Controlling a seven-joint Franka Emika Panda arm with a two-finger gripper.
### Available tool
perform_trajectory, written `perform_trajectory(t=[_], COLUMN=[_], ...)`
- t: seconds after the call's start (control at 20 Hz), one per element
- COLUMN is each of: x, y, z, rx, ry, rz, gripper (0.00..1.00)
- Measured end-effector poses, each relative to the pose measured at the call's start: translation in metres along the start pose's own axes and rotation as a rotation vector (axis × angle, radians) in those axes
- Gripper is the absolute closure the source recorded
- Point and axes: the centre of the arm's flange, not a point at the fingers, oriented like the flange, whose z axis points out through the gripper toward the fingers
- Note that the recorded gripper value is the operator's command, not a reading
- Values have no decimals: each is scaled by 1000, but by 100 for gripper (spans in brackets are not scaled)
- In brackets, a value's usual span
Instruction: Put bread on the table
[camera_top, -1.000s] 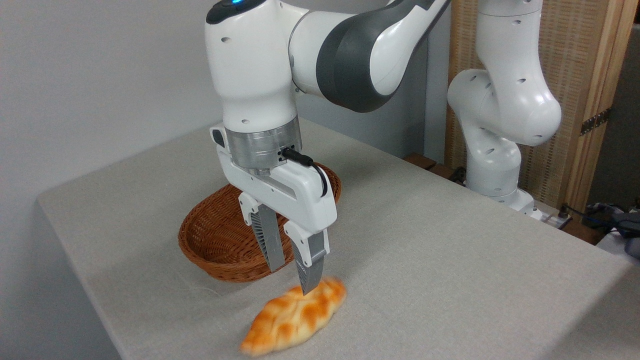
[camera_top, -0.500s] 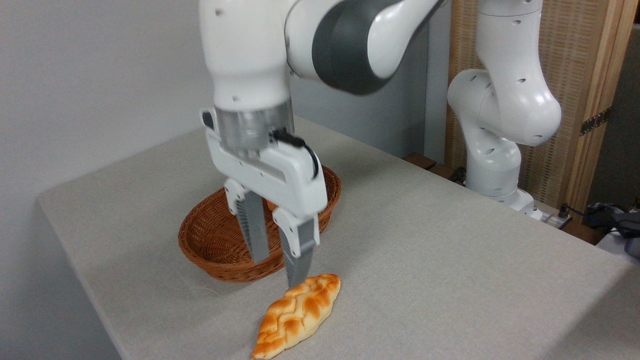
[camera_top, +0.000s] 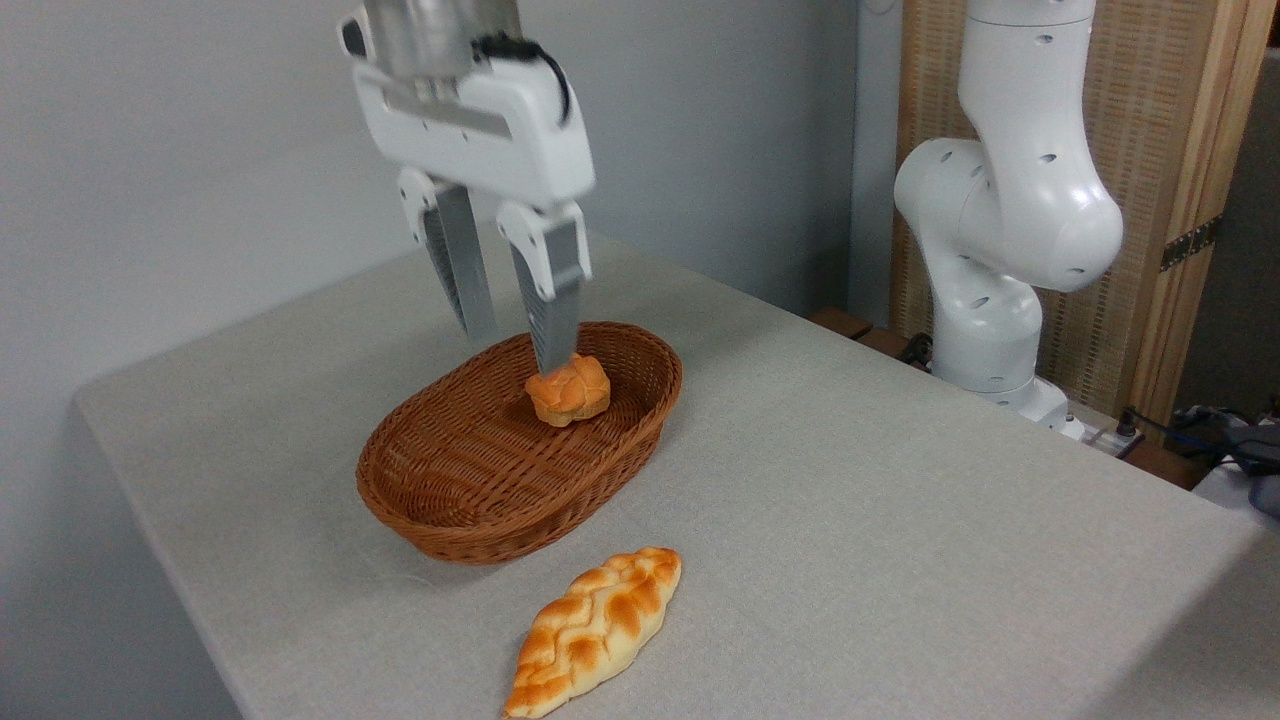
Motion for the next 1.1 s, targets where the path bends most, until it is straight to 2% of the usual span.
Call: perform_trajectory(t=[0.15, 0.3, 0.55, 1.1], x=[13, 18, 18, 13], y=[25, 32, 18, 9], z=[-9, -6, 8, 10], rx=[-2, -6, -19, -22], ry=[-7, -13, -36, -39], rz=[37, 52, 40, 45], gripper=[0, 0, 0, 0])
